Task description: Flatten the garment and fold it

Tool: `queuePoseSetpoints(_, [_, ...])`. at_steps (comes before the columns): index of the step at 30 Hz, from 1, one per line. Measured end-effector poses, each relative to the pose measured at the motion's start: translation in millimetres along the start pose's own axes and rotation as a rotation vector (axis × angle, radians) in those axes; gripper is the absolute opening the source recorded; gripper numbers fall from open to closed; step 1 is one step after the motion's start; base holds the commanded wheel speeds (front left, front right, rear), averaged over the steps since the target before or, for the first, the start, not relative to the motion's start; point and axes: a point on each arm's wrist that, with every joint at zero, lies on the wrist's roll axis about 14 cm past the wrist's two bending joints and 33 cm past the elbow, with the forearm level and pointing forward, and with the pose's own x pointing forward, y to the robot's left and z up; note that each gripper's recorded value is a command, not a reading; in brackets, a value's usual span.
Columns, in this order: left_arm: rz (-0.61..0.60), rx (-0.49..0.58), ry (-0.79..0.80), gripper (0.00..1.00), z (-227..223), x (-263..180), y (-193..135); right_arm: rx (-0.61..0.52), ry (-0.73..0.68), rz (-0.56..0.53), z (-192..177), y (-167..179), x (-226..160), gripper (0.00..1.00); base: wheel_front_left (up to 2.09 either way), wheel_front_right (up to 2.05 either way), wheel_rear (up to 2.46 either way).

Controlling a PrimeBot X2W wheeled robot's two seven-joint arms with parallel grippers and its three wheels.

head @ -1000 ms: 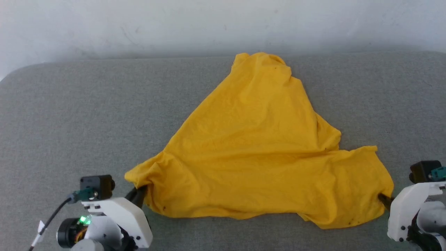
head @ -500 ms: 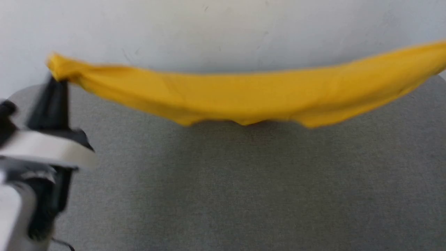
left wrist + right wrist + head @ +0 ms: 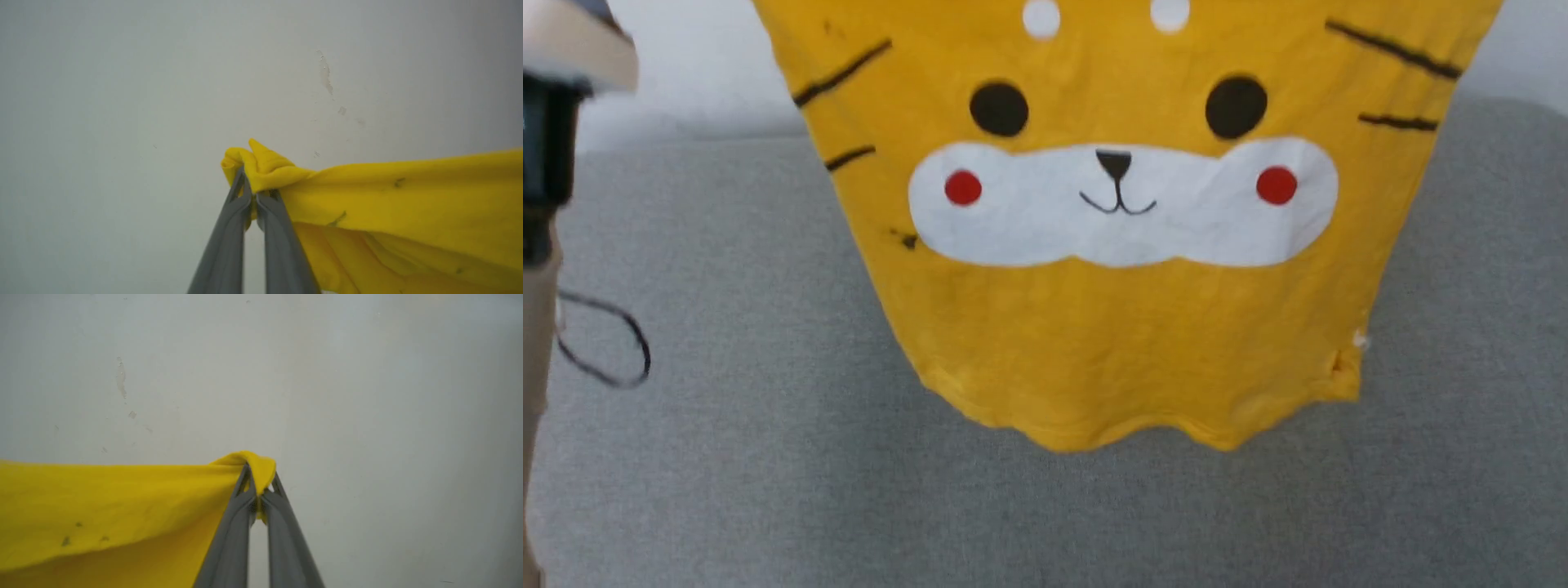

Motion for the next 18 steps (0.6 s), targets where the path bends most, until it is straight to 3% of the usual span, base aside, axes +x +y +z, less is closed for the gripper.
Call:
queuePoseSetpoints(12, [0.031, 0.073, 0.001, 0.0, -60.7, 87.8, 12.8, -0.016, -0.017, 0.038, -59.5, 15.4, 84.6, 0.0, 0.0, 0.0, 0.0])
queuePoseSetpoints(18, [0.023, 0.067, 0.153, 0.0, -133.0, 91.8, 10.6, 0.004, 0.066, 0.089, -118.6, 42.6, 95.9, 0.0, 0.0, 0.0, 0.0])
